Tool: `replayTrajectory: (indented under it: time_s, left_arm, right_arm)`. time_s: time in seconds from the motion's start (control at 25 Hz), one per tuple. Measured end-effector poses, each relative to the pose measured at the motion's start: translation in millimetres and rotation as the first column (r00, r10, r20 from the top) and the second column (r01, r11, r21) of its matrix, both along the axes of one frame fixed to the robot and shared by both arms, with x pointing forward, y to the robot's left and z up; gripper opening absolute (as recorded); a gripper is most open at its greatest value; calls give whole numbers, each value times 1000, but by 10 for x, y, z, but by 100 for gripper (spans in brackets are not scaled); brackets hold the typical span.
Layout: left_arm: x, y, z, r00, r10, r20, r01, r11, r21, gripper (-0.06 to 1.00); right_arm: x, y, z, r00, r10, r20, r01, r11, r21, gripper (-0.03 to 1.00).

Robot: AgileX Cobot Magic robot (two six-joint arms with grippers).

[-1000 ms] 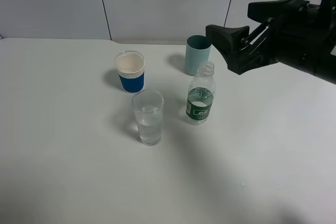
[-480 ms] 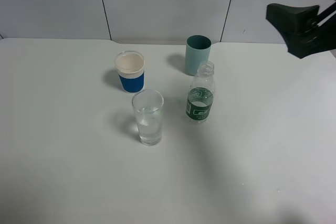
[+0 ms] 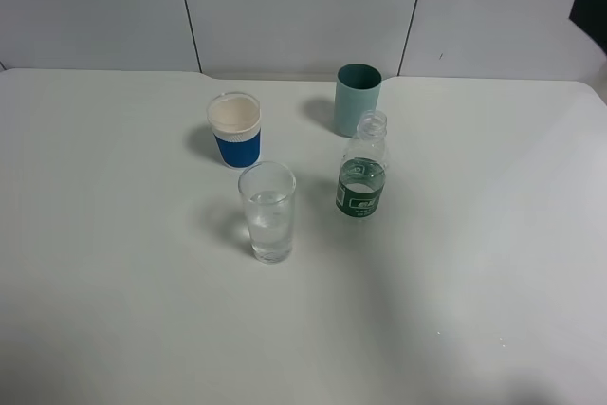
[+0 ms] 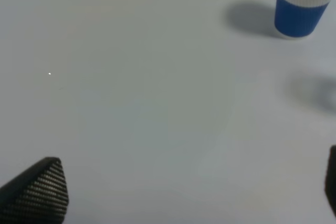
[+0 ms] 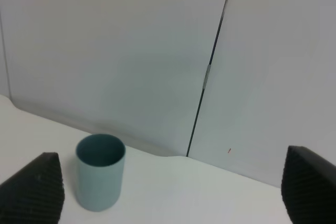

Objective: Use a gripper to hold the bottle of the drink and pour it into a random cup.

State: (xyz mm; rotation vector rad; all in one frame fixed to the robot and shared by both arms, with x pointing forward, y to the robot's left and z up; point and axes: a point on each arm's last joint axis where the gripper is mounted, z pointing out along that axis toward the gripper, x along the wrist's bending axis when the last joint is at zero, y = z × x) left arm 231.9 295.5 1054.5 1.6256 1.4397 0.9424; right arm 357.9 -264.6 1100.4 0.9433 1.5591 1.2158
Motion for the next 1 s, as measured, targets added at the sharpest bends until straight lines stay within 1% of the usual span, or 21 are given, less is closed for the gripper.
replayTrajectory:
  time_s: [0.08, 0.24, 0.32, 0.4, 0.48, 0.64, 0.84, 1.0]
  left_arm:
    - [0, 0, 0, 1000, 0, 0, 0, 1000, 0, 99]
    - [0, 0, 0, 1000, 0, 0, 0, 1000, 0, 99]
    - [0, 0, 0, 1000, 0, 0, 0, 1000, 0, 99]
    - [0, 0, 0, 1000, 0, 0, 0, 1000, 0, 99]
    - [0, 0, 0, 1000, 0, 0, 0, 1000, 0, 99]
    - [0, 0, 0, 1000, 0, 0, 0, 1000, 0, 99]
    - [0, 0, 0, 1000, 0, 0, 0, 1000, 0, 99]
    - [0, 0, 0, 1000, 0, 0, 0, 1000, 0, 99]
  right_arm:
    - [-91, -22, 60, 1000, 2, -16, -2, 1000, 13, 82]
    - [-288, -79, 109, 996, 0, -84, -1, 1000, -16, 82]
    - [-392, -117, 82, 992, -11, -128, 8, 1000, -30, 82]
    - [-501, -153, 43, 984, -21, -178, 18, 1000, -18, 82]
    - [-620, -189, 15, 978, -28, -204, 30, 1000, 7, 82]
    - [-826, -273, -31, 972, -61, -226, 74, 996, 46, 82]
    - [-1026, -397, -97, 962, -136, -236, 154, 986, 57, 82]
    - [-1137, -447, -149, 955, -157, -250, 178, 982, 62, 82]
